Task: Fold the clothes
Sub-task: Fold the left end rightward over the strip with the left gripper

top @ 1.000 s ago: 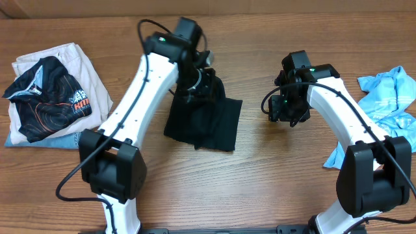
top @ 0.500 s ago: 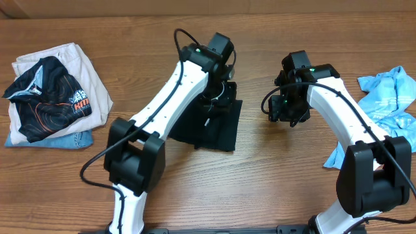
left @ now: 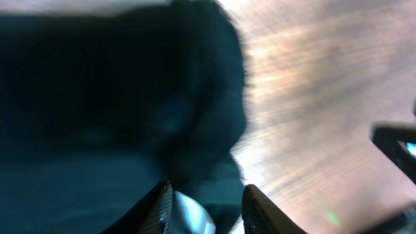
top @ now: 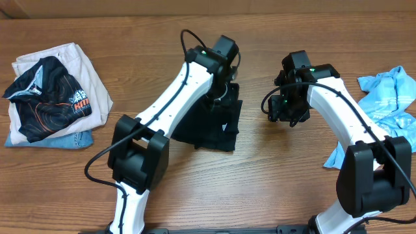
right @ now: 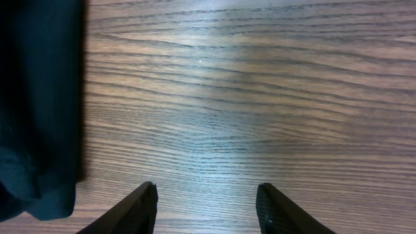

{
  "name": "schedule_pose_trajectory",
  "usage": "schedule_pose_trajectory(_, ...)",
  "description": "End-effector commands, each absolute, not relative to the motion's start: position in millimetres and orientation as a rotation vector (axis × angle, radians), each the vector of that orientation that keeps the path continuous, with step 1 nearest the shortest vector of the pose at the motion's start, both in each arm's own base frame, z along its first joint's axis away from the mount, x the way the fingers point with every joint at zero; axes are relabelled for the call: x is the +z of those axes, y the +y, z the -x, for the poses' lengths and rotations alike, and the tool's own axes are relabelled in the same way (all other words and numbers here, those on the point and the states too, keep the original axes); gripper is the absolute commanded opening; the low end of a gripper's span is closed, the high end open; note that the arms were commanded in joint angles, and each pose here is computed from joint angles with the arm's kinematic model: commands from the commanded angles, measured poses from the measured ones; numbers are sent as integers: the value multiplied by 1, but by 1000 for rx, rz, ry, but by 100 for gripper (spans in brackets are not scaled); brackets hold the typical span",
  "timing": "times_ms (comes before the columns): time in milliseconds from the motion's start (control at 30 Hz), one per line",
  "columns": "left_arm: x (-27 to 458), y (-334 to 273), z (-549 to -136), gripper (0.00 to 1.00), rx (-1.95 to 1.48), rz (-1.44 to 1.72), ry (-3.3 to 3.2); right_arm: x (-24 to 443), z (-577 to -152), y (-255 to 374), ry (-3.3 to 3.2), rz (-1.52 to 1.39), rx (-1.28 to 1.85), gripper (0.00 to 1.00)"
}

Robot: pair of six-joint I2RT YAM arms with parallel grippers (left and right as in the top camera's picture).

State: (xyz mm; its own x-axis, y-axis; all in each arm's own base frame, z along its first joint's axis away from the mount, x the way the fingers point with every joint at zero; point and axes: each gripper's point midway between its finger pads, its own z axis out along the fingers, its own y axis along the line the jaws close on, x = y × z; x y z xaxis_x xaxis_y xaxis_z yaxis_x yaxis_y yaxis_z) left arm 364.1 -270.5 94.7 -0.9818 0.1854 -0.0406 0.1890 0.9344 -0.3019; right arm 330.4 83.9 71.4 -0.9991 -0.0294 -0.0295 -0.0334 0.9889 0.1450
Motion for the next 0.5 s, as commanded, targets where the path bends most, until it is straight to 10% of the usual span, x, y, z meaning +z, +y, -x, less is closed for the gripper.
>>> schedule_pose_trajectory(0, 144, -220, -415, 44, -273, -196, 2869, 81, -320, 120, 3084, 214, 568, 53)
schedule_pose_trajectory(167, 143, -166, -464, 57, -125, -95, 2761, 105, -289, 162, 3072, 295, 1022, 58)
schedule_pose_trajectory(467, 110, -142, -498, 62, -132, -59, 2747, 88, -278, 189, 3081, 588, 747, 73)
